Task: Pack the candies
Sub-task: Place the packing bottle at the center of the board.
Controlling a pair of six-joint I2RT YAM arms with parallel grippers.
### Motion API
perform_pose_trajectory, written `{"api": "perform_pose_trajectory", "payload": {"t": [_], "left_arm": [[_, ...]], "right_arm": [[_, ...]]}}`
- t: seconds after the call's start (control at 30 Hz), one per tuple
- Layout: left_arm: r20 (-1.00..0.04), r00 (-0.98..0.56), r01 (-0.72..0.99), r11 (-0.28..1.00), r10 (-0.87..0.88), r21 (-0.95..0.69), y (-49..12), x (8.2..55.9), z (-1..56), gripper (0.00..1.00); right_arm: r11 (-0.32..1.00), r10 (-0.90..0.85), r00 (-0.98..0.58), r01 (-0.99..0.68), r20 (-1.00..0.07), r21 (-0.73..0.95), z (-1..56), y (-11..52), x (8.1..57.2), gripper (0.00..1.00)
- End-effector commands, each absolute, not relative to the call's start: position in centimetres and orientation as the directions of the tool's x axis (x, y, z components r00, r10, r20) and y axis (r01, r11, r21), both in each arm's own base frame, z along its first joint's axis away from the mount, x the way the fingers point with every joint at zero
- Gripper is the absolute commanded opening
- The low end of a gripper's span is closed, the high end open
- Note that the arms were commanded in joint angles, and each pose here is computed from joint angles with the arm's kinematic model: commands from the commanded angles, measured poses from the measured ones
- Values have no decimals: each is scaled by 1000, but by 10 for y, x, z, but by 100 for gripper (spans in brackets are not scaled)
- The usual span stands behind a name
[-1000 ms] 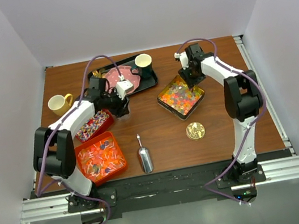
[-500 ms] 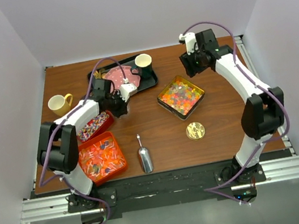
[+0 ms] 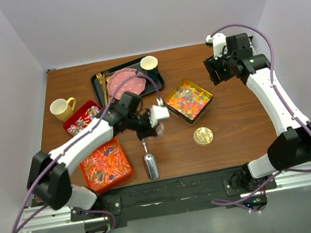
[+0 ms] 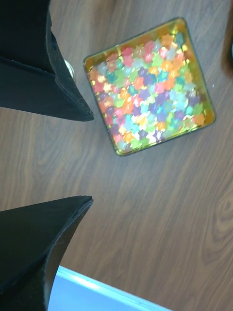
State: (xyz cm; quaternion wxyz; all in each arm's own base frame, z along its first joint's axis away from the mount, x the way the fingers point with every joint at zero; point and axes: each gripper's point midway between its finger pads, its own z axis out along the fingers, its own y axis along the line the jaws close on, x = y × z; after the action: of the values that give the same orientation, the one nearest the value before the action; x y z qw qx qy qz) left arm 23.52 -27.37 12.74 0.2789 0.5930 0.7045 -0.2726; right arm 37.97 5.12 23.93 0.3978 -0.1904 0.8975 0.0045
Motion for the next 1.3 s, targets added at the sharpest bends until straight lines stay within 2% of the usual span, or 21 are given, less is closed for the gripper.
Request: {"api": "perform_pose_trajectory", "payload": {"t": [0.0,0.1,0.33,0.77,0.87,0.97,1.0,1.07,1.17,1.23,1.27], "left_arm": [[-706,-105,992,29,701,-119,-287,168,118,0],[-699,-128,988,27,703,-154,-298,147,106,0],[-662,-74,993,-3,746,-116,-327,118,86,0],[-672,-111,994,93,732,-64,-356,138,83,0],[-674,-106,994,94,731,-55,-358,140,86,11],[-665,-103,995,70,740,-76,-355,134,85,29],[-669,-100,995,67,737,-74,-354,133,89,40],[-666,-101,995,79,739,-64,-351,135,100,50],[-657,-157,981,192,737,-19,-335,150,127,67],[-667,-226,940,338,710,42,-311,168,147,87],[-642,-325,892,450,695,35,-294,169,142,98]], "right_arm": [[934,-319,-630,-334,-709,-123,237,49,360,67],[937,-316,-614,-319,-723,-139,241,44,352,67],[945,-301,-609,-292,-734,-145,242,31,327,68],[973,-200,-652,-220,-731,-70,217,14,307,70],[980,-161,-659,-197,-735,-38,217,9,311,70],[979,-158,-662,-200,-733,-31,217,9,315,71],[979,-158,-661,-200,-734,-31,219,9,316,70],[979,-161,-657,-200,-736,-36,221,8,319,72],[978,-163,-663,-204,-731,-33,222,8,325,72],[978,-163,-661,-208,-733,-30,224,9,329,73],[978,-158,-665,-210,-730,-21,222,10,332,73]]}}
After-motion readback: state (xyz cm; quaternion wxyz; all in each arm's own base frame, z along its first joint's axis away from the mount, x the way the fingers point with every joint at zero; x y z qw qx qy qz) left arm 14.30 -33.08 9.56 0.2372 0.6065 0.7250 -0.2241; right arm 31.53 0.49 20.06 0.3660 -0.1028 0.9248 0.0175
